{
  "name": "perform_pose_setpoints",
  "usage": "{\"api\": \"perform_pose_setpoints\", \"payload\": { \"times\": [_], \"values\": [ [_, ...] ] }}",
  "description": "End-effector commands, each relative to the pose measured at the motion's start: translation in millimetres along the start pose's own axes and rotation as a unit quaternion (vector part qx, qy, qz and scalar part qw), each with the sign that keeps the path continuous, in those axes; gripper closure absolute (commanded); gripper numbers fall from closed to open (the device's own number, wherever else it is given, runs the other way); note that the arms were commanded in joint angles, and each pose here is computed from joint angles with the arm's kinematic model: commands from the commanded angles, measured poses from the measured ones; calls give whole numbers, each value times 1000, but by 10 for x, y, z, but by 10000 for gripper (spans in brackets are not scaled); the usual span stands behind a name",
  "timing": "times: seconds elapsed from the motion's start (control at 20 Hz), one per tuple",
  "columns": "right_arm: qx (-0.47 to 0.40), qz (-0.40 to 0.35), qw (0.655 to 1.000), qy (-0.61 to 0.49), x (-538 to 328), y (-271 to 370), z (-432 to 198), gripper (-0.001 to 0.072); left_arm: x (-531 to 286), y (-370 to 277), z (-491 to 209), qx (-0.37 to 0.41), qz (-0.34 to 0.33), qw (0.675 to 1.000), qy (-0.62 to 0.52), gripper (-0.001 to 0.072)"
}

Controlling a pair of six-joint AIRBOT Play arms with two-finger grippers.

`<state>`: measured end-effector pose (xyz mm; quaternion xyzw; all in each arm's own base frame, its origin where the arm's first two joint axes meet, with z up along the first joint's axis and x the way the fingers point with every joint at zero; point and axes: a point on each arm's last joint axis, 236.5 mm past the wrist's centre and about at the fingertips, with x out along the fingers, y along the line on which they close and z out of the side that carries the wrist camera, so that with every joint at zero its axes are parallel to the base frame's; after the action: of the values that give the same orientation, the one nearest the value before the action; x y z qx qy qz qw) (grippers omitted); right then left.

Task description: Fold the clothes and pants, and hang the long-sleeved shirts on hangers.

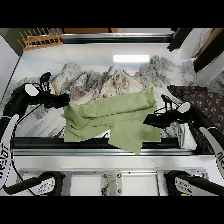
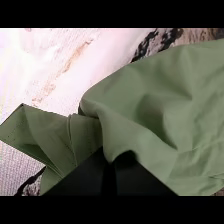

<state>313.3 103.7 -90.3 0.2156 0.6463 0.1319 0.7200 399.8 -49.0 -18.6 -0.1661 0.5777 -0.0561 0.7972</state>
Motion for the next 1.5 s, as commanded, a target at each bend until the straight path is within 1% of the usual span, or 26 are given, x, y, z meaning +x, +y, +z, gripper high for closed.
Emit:
{"api": "perform_pose_setpoints", "payload": {
  "times": [0.0, 0.45, 0.5, 0.55, 0.6, 0.7, 0.85, 0.95, 1.05, 1.15, 1.3, 1.45],
  "values": [
    [-4, 5, 1000, -1, 185, 94, -29, 125, 4, 0, -3, 0, 0, 1000, 1, 699],
    [3, 19, 999, -43, 227, 246, 150, 137, 4, 0, 0, 0, 0, 1000, 1, 699],
    [3, 19, 999, -45, 228, 241, 160, 204, 4, 1, 0, 0, 0, 1000, 1, 699],
    [3, 18, 999, -46, 229, 238, 167, 355, 4, 0, 0, 0, 0, 1000, 1, 699],
    [3, 18, 999, -49, 226, 235, 180, 480, 4, 0, 1, 0, 0, 1000, 0, 699],
    [-2, 11, 998, -58, 212, 208, 223, 698, 4, 4, 3, 0, 1, 1000, 0, 699],
    [-35, -1, 994, -100, -144, 240, 520, 699, -162, 78, 117, -4, 3, 1000, -26, 699],
    [-85, -18, 982, -170, -858, 376, 937, 699, -637, 99, 373, -5, 3, 996, -84, 699],
    [-133, -35, 952, -275, -1915, 663, 1302, 699, -1392, -7, 635, 12, 2, 986, -166, 699],
    [-174, -39, 900, -398, -3098, 1088, 1408, 699, -2307, -220, 746, 38, 2, 964, -262, 699],
    [-220, -44, 815, -534, -4422, 1634, 1064, 699, -3506, -596, 537, 80, 1, 918, -389, 699],
    [-247, -50, 741, -623, -5179, 1965, 535, 699, -4313, -910, 54, 115, -4, 870, -480, 699]
  ]
}}
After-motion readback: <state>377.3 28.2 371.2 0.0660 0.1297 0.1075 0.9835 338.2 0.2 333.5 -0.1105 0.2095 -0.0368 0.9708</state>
